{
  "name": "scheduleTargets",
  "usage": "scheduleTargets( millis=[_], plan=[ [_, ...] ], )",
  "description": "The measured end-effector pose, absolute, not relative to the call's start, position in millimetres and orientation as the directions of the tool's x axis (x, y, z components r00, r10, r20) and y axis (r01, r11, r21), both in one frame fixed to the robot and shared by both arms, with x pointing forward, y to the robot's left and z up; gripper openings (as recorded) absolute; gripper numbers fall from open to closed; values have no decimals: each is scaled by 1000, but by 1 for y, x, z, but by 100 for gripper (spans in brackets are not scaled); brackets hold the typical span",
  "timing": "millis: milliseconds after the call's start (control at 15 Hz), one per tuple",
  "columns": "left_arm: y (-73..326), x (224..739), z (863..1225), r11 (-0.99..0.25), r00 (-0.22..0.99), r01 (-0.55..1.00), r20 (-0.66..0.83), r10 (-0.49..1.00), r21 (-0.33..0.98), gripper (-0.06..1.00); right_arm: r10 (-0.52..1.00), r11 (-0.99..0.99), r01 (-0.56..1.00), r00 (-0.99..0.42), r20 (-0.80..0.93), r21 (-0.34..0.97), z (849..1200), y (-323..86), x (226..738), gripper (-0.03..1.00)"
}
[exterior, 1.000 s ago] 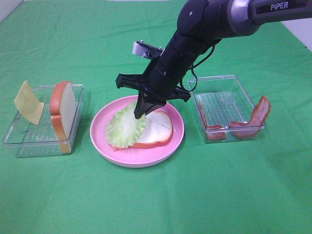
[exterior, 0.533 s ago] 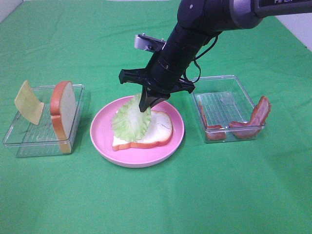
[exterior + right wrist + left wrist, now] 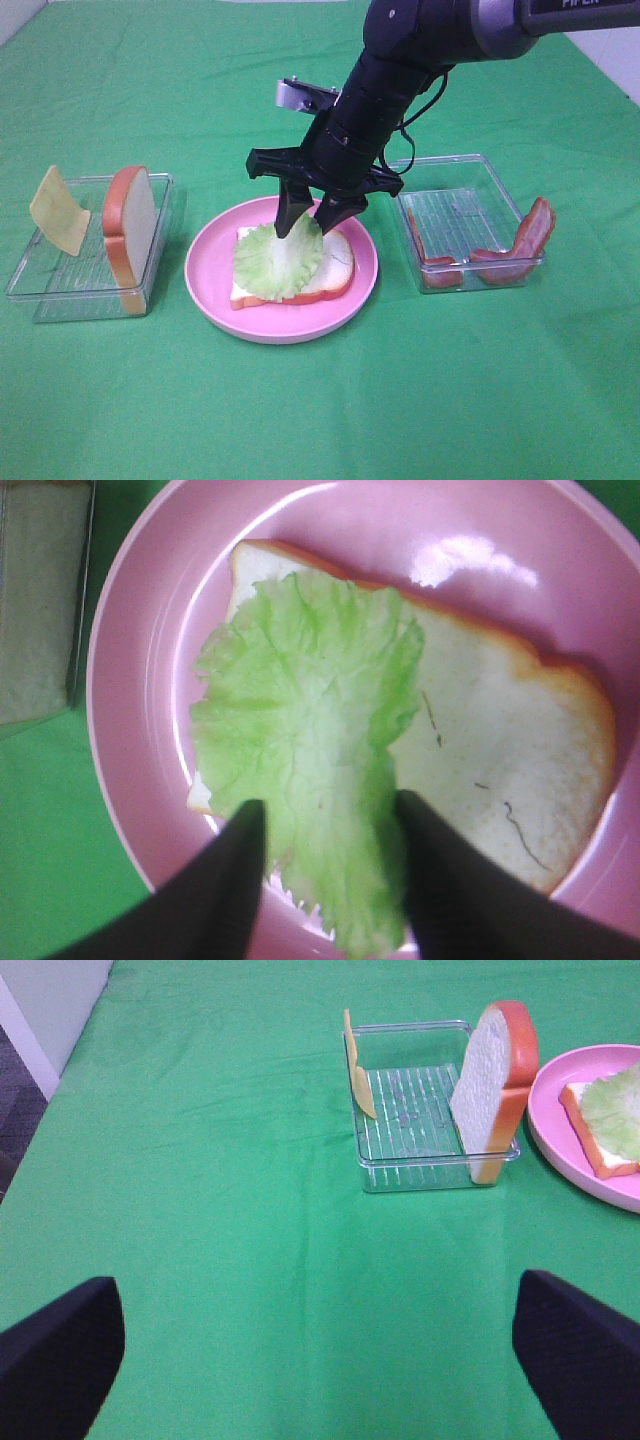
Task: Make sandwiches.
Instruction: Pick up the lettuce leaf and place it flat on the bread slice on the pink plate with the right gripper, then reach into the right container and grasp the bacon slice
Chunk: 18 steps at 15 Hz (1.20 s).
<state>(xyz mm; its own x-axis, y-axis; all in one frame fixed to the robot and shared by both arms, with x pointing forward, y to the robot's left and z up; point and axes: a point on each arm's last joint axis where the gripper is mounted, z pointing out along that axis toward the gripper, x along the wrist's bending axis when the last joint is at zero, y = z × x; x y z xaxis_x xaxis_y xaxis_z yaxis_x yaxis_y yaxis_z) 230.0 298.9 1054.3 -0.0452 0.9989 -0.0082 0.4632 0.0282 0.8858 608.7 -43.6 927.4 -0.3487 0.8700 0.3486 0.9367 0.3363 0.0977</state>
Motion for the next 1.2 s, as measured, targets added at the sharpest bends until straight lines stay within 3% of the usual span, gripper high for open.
scheduleTargets(
  millis=[67, 133, 200, 533, 667, 933, 1200],
  plan=[
    [299, 230, 1054, 28, -45, 463, -8, 999, 886, 99, 870, 349, 933, -358, 339, 90, 930, -44, 609, 70],
    [299, 230, 1054, 28, -45, 463, -8, 999, 886, 99, 868, 363, 927, -372, 330, 90, 935, -44, 610, 86],
    [299, 230, 1054, 28, -45, 463, -8, 999, 886, 99, 865, 376, 922, -385, 323, 93, 941, -44, 612, 93],
    [299, 230, 1054, 28, -45, 463, -8, 999, 886, 99, 839, 432, 900, -425, 340, 58, 986, -39, 615, 98],
    [299, 230, 1054, 28, -45, 463, -8, 999, 886, 99, 843, 418, 903, -427, 327, 101, 1002, -38, 621, 98],
    [299, 230, 1054, 28, -45, 463, -8, 999, 886, 99, 911, 341, 925, -370, 183, 170, 1042, -61, 612, 98],
    [299, 230, 1054, 28, -45, 463, -8, 999, 886, 99, 948, 280, 958, -287, 136, 70, 1026, -97, 605, 98]
  ],
)
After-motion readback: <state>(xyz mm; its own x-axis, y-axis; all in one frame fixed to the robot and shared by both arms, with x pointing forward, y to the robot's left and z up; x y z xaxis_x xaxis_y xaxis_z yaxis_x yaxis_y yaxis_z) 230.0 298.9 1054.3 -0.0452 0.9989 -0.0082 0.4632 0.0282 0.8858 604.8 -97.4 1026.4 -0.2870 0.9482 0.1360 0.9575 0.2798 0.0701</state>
